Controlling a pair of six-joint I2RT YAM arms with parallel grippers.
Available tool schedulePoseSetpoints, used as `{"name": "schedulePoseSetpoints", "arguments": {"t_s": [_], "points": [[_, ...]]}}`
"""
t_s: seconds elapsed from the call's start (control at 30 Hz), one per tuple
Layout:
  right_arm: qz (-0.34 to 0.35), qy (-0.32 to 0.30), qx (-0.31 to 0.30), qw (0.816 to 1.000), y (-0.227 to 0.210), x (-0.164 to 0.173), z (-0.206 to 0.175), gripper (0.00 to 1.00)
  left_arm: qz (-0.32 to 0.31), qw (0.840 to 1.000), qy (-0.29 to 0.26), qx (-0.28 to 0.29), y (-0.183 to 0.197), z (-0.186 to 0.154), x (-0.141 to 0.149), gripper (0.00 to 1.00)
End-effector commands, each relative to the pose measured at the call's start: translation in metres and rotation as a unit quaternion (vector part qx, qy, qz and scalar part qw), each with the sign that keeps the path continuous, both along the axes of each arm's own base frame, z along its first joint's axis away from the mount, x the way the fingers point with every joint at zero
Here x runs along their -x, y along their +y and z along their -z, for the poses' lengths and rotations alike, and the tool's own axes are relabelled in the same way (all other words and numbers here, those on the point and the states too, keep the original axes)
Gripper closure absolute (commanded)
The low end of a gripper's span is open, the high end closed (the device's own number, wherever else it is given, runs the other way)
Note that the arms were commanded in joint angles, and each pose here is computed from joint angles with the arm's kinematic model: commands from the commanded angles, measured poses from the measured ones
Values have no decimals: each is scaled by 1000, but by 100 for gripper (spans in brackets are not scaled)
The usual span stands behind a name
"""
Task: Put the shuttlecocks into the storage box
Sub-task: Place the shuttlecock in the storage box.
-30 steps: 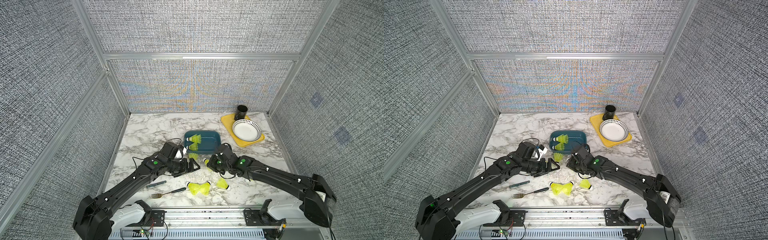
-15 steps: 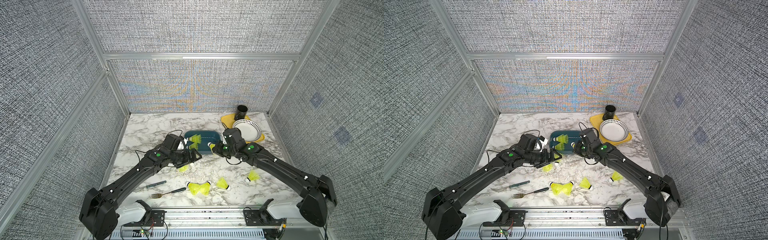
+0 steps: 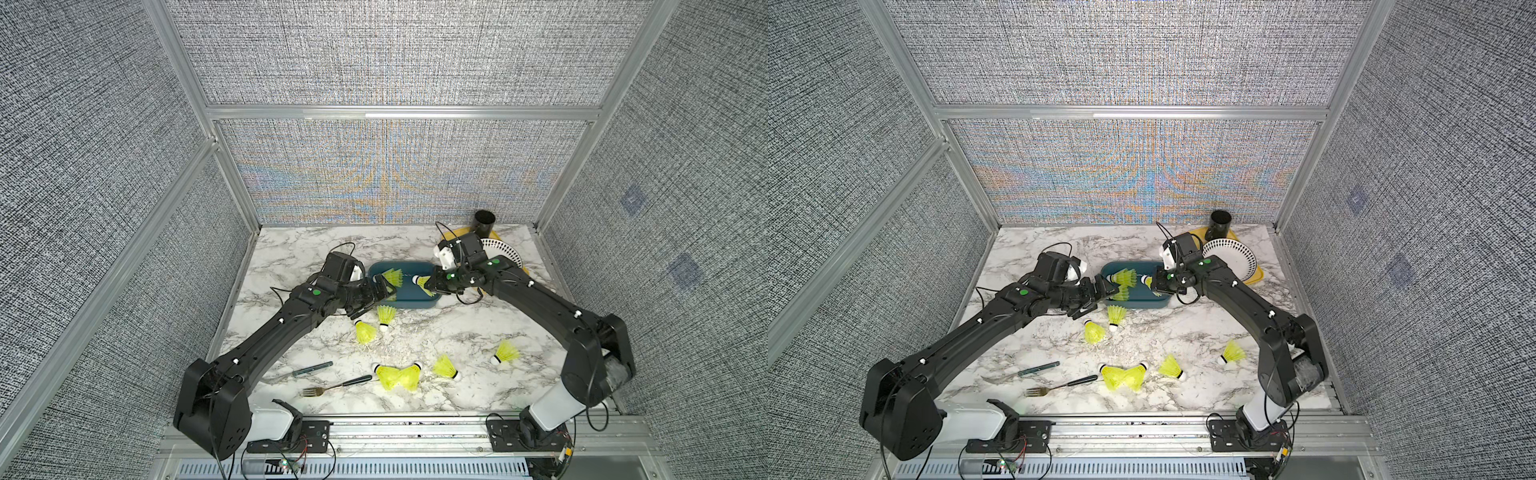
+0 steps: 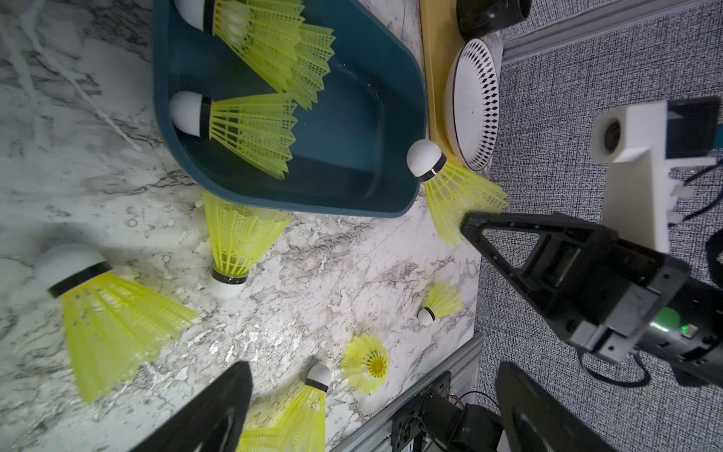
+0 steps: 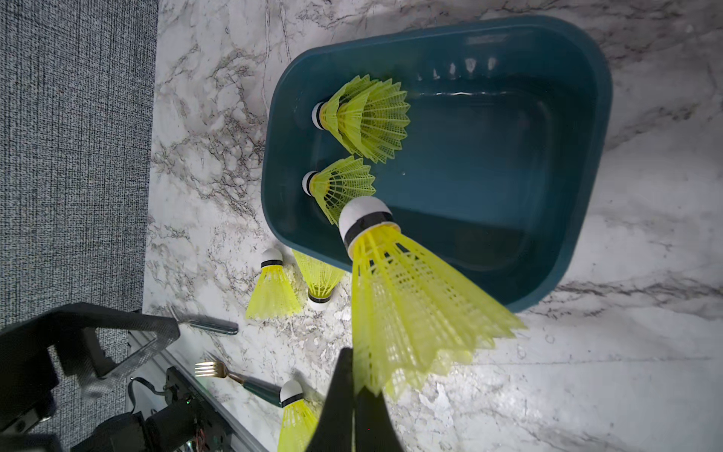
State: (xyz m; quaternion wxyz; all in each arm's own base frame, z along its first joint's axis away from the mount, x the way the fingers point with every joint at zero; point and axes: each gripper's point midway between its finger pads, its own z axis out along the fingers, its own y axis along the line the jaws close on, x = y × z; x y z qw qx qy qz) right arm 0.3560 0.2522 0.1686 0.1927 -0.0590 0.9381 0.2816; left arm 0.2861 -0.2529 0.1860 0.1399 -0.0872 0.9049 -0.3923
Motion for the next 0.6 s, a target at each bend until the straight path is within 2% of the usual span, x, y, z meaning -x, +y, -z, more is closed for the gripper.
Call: {"name": "schedulePoseSetpoints", "arguments": {"t_s": [0.0, 0.57], "points": [[-53, 0, 22, 998, 4, 0, 9, 100, -10, 1000, 6, -12, 2, 5, -6, 0], [-141, 32, 38, 989, 31, -16, 52, 100, -30, 999, 17, -42, 4, 24, -21, 0]]}}
